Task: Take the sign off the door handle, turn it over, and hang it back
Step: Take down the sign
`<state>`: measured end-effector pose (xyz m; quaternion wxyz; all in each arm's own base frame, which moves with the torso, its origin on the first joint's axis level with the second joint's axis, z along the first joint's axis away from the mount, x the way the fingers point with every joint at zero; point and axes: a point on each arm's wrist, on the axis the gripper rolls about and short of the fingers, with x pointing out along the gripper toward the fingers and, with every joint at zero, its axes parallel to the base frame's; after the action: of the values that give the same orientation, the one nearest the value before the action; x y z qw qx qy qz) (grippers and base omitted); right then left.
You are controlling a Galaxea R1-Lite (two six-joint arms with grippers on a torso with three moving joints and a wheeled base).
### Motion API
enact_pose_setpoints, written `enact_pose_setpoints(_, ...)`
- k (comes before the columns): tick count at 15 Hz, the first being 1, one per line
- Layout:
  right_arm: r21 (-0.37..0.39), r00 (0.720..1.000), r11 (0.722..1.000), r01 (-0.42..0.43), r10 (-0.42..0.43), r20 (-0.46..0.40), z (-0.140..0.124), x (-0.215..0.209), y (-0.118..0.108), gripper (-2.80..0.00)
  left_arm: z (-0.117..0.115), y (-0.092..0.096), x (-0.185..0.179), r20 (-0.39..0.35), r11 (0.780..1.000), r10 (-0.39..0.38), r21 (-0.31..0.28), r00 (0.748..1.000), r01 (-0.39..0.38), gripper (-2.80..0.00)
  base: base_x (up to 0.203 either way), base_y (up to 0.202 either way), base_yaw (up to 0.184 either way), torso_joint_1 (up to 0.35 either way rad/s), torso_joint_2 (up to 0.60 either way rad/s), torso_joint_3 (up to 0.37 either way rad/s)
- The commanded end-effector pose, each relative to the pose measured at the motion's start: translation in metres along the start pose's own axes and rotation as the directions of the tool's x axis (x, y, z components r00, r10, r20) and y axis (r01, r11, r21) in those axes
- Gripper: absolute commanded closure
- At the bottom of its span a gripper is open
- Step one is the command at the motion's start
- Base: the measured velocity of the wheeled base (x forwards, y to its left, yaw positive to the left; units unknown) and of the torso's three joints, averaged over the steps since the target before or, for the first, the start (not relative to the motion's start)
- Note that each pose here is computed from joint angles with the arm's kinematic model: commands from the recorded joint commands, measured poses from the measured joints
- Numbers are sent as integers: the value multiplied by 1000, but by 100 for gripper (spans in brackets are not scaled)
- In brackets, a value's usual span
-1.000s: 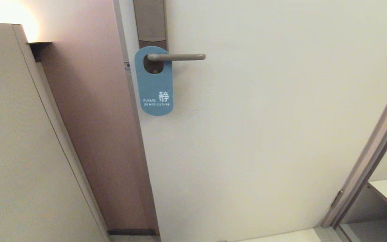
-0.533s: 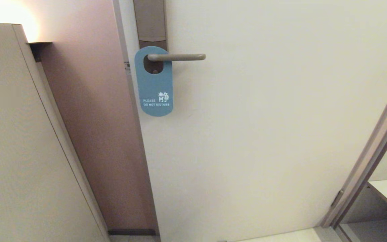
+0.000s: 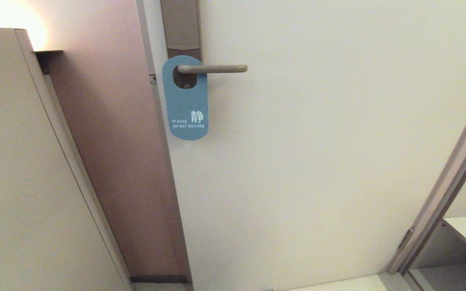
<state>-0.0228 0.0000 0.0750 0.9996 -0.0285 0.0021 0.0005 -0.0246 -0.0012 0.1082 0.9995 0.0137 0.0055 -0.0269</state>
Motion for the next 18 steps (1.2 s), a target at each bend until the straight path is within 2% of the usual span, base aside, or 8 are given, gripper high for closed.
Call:
enact_pose_setpoints(1,0,1000,1000,-1,1,0,0,0,0,0,21,1,10,-62,1000,-15,-5,998,15,0,0,0,0,0,0,0)
enact_pose_setpoints(6,0,1000,1000,-1,1,0,0,0,0,0,87,4,52,-156,998,-57,-34,986,52,0,0,0,0,0,0,0)
enact_pose_setpoints(10,0,1000,1000,-1,1,0,0,0,0,0,129,4,106,-211,989,-90,-131,973,63,0,0,0,0,0,0,0)
enact_pose_setpoints(13,0,1000,1000,-1,1,0,0,0,0,0,150,2,146,-160,962,-213,-207,964,178,0,0,0,0,0,0,0)
enact_pose_setpoints(16,0,1000,1000,-1,1,0,0,0,0,0,156,0,181,-144,925,-337,-236,931,298,0,0,0,0,0,0,0)
enact_pose_setpoints(18,0,1000,1000,-1,1,0,0,0,0,0,155,0,204,-144,907,-382,-247,913,340,0,0,0,0,0,0,0)
